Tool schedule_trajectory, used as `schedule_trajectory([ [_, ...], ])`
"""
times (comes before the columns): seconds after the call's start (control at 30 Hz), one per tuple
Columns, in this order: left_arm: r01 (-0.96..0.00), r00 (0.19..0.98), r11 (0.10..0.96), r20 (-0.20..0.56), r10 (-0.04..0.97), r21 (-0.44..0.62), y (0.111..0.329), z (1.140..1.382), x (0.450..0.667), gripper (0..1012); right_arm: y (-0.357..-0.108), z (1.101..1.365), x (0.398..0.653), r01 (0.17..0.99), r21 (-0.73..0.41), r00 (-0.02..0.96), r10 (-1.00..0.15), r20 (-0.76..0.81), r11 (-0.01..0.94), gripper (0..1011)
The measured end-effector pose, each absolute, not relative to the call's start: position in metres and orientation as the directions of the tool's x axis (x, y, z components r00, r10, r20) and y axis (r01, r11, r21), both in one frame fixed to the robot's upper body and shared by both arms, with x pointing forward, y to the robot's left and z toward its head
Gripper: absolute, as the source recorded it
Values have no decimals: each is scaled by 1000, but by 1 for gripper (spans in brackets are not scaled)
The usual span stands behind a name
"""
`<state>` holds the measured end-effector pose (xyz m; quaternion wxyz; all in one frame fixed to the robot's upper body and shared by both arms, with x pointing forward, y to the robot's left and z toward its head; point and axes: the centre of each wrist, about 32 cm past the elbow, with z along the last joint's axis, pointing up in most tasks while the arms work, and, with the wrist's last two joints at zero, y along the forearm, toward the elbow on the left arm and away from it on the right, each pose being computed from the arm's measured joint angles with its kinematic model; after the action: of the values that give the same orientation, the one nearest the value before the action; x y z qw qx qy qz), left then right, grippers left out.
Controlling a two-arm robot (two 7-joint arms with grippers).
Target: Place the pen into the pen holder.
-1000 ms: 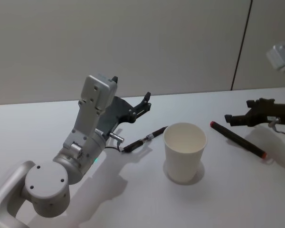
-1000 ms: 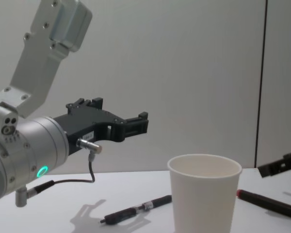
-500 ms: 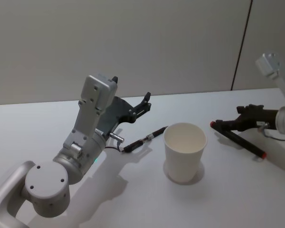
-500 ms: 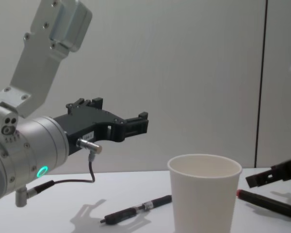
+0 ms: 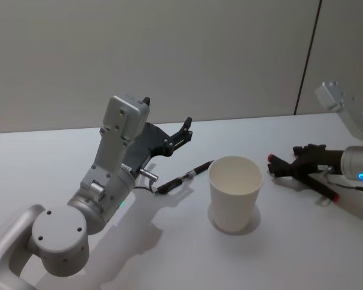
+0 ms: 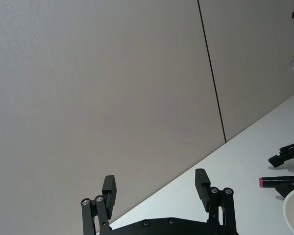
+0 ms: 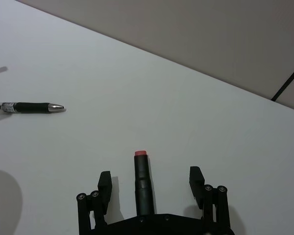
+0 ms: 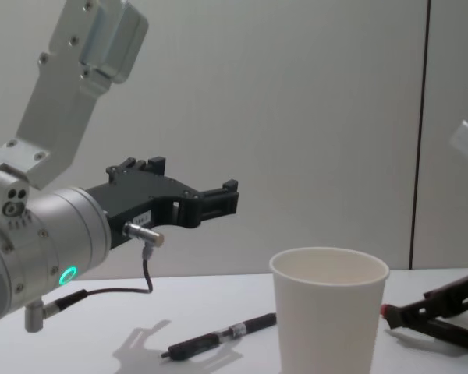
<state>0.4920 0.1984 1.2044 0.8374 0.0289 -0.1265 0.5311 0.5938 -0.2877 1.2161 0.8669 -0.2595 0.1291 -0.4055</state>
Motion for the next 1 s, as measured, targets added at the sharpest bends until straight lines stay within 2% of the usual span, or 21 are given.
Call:
schedule_trajectory([
  [0.27,-897,404,434,242,882,-86,198,1204,492,1001,-287,1211,595,626,-561,647,-762,-14,542,1002],
  [0.4,-897,404,434,242,882,-86,198,1204,492,1001,-286,1209,596,623,-561,651,-759,-14,545,922],
  [1.0,-897,404,434,242,882,-86,198,1204,492,1001,-286,1206,596,616,-565,657,-754,-16,549,815],
])
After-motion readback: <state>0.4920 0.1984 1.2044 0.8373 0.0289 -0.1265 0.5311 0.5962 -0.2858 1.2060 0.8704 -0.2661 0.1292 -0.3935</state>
